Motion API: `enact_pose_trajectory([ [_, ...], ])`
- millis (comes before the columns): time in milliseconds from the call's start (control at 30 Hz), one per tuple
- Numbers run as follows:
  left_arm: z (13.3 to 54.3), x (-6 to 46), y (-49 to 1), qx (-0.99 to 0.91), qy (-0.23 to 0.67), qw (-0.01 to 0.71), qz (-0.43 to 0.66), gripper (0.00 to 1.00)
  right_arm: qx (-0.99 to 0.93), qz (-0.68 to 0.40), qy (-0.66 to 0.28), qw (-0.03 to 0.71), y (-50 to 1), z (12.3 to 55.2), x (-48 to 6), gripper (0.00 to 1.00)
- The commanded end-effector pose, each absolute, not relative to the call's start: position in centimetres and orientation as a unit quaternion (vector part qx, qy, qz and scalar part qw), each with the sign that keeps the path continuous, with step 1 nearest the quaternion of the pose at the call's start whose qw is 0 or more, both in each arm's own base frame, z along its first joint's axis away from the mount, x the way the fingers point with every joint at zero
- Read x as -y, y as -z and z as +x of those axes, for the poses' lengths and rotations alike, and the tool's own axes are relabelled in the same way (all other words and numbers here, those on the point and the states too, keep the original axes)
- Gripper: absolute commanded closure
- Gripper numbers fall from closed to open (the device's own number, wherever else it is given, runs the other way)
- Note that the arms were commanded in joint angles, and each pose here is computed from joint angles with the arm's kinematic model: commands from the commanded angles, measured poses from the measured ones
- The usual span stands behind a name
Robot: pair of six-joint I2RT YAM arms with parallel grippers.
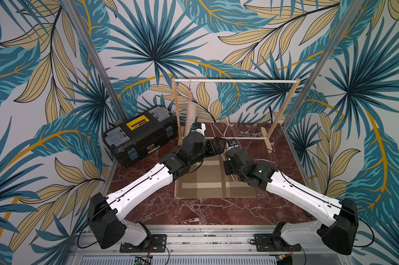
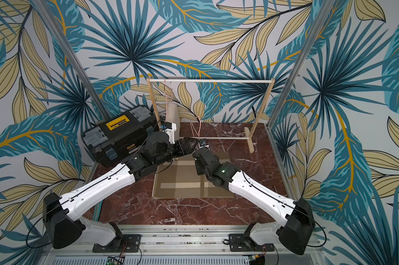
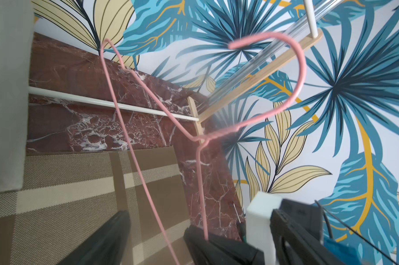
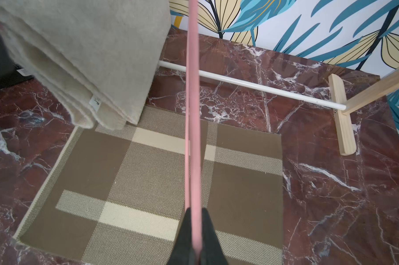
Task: Hang the scarf on the hanger
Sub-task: Pick up the hanger from the clothesline.
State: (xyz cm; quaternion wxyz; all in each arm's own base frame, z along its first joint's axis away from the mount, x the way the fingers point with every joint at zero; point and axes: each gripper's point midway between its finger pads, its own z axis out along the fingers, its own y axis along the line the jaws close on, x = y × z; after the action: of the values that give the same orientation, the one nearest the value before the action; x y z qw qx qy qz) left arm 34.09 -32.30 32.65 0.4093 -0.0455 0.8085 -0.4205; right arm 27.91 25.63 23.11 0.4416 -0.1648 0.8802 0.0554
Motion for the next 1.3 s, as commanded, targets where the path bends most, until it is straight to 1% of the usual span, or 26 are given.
enact_pose_trajectory([
  [0, 35.0, 33.3, -33.5, -0.794, 0.433, 0.423, -0.055, 0.00, -0.876, -0.150, -0.060, 0.455, -23.7, 27.2, -25.4, 1.00],
  [167, 35.2, 33.7, -31.6, -0.808, 0.415, 0.415, -0.056, 0.01, -0.873, -0.152, -0.069, 0.459, -24.4, 26.8, -25.8, 1.00],
  [233, 35.3, 34.1, -31.3, -0.807, 0.419, 0.413, -0.053, 0.04, -0.871, -0.152, -0.071, 0.461, -24.7, 26.9, -25.8, 1.00],
  [300, 35.4, 34.7, -31.2, -0.805, 0.427, 0.409, -0.047, 0.11, -0.871, -0.156, -0.070, 0.460, -24.6, 26.9, -25.9, 1.00],
  [400, 35.7, 35.5, -30.1, -0.809, 0.430, 0.399, -0.045, 0.18, -0.871, -0.160, -0.077, 0.459, -24.7, 26.9, -26.3, 1.00],
  [533, 35.6, 36.4, -30.4, -0.800, 0.445, 0.401, -0.039, 0.19, -0.872, -0.164, -0.080, 0.453, -24.3, 26.9, -26.7, 1.00],
  [567, 35.5, 36.7, -30.5, -0.799, 0.446, 0.402, -0.035, 0.21, -0.873, -0.166, -0.081, 0.452, -24.2, 26.8, -26.8, 1.00],
  [600, 35.5, 36.8, -30.5, -0.799, 0.446, 0.401, -0.033, 0.26, -0.873, -0.166, -0.082, 0.451, -24.2, 26.8, -26.8, 1.00],
  [700, 35.5, 37.1, -30.2, -0.800, 0.449, 0.397, -0.032, 0.52, -0.873, -0.168, -0.081, 0.451, -24.1, 26.8, -26.9, 1.00],
  [767, 35.6, 37.2, -29.8, -0.802, 0.449, 0.393, -0.034, 0.63, -0.873, -0.168, -0.077, 0.451, -24.0, 26.9, -26.8, 1.00],
  [867, 35.5, 37.2, -29.5, -0.806, 0.445, 0.390, -0.031, 0.86, -0.875, -0.168, -0.072, 0.449, -23.7, 26.9, -26.7, 1.00],
  [933, 35.4, 37.1, -29.2, -0.809, 0.441, 0.388, -0.031, 0.98, -0.876, -0.169, -0.069, 0.447, -23.5, 26.9, -26.7, 1.00],
  [967, 35.4, 37.1, -29.1, -0.810, 0.440, 0.387, -0.031, 1.00, -0.876, -0.167, -0.067, 0.447, -23.5, 26.9, -26.5, 1.00],
  [1067, 34.9, 37.4, -28.1, -0.809, 0.449, 0.379, -0.017, 1.00, -0.875, -0.166, -0.062, 0.450, -23.6, 27.0, -26.3, 1.00],
  [1133, 34.4, 37.7, -26.4, -0.807, 0.464, 0.367, -0.008, 1.00, -0.875, -0.165, -0.060, 0.450, -23.7, 27.0, -26.1, 1.00],
  [1167, 34.2, 37.8, -25.7, -0.803, 0.476, 0.358, -0.009, 1.00, -0.876, -0.164, -0.060, 0.450, -23.8, 27.0, -26.1, 0.94],
  [1233, 33.9, 37.8, -24.4, -0.792, 0.497, 0.355, -0.013, 1.00, -0.878, -0.161, -0.058, 0.448, -23.6, 26.8, -25.8, 0.71],
  [1267, 33.8, 37.6, -23.4, -0.791, 0.500, 0.351, -0.015, 1.00, -0.878, -0.161, -0.059, 0.446, -23.6, 26.7, -25.6, 0.61],
])
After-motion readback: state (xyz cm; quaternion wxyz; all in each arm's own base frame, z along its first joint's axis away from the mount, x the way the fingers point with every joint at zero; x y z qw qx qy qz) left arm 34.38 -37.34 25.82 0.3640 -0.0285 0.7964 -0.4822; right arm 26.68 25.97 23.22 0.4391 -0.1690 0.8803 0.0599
